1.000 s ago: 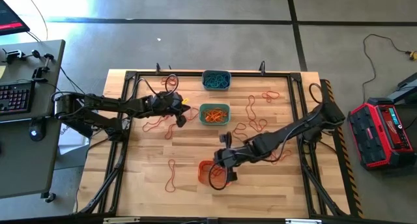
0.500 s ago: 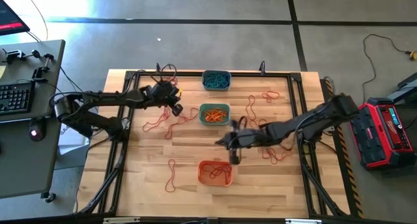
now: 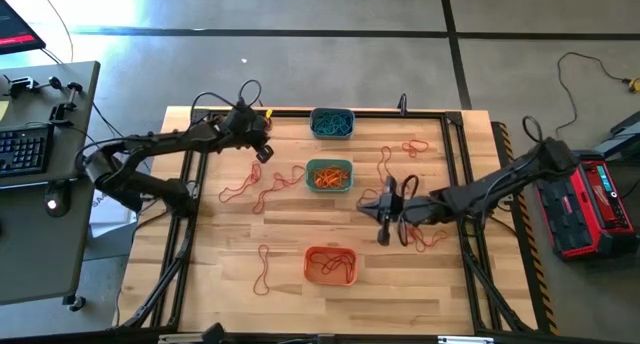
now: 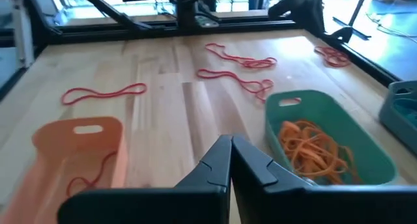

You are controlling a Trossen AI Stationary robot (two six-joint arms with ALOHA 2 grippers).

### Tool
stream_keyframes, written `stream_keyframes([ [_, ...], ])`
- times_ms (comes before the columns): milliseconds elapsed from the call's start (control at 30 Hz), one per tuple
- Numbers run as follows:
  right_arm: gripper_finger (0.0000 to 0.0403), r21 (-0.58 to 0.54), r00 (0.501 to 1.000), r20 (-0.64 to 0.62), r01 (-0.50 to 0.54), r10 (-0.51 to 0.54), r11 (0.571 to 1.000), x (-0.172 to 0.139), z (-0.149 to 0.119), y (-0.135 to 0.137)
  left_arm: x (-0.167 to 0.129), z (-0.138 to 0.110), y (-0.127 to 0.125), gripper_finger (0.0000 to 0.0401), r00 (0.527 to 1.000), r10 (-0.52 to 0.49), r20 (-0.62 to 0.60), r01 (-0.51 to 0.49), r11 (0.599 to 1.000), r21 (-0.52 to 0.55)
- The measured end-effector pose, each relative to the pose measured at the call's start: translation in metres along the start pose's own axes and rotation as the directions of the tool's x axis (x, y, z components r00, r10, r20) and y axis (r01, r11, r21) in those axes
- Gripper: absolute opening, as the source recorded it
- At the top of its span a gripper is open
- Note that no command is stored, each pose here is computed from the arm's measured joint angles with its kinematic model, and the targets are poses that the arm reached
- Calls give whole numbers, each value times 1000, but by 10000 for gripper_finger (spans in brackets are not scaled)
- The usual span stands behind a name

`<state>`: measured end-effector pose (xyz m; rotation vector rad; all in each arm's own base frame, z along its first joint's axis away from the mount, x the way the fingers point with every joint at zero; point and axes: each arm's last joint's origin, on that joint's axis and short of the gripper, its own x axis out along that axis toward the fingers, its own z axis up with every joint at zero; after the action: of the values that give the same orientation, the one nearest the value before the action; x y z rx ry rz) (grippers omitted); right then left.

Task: Sort rubber bands into baskets
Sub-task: Put the red rubber band into the orange bin

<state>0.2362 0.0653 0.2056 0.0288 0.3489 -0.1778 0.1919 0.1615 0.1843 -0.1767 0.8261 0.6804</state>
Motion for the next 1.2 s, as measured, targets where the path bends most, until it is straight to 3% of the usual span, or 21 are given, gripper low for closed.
stream_keyframes([
  [167, 0, 15, 999, 41, -21, 21, 1000, -3, -8, 2, 17, -3, 7, 87, 1000, -11, -26, 13, 999, 53],
  [600, 0, 10, 998, 61, -4, 4, 1000, -5, -7, 7, 70, 10, 32, 90, 973, 17, -231, -13, 1000, 17],
  [767, 0, 10, 998, 61, -3, 2, 1000, -5, -7, 7, 85, 7, 37, 90, 945, 87, -315, -77, 996, 43],
  [967, 0, 8, 998, 61, -3, 2, 1000, -5, -7, 7, 91, 6, 38, 90, 935, 125, -331, -102, 991, 85],
  [1067, 0, 7, 998, 61, -3, 2, 1000, -5, -7, 7, 90, 6, 39, 78, 935, 128, -330, -97, 989, 108],
  [1200, 0, 6, 998, 61, -2, 2, 1000, -5, -7, 7, 90, 5, 41, 26, 935, 121, -334, -80, 988, 135],
])
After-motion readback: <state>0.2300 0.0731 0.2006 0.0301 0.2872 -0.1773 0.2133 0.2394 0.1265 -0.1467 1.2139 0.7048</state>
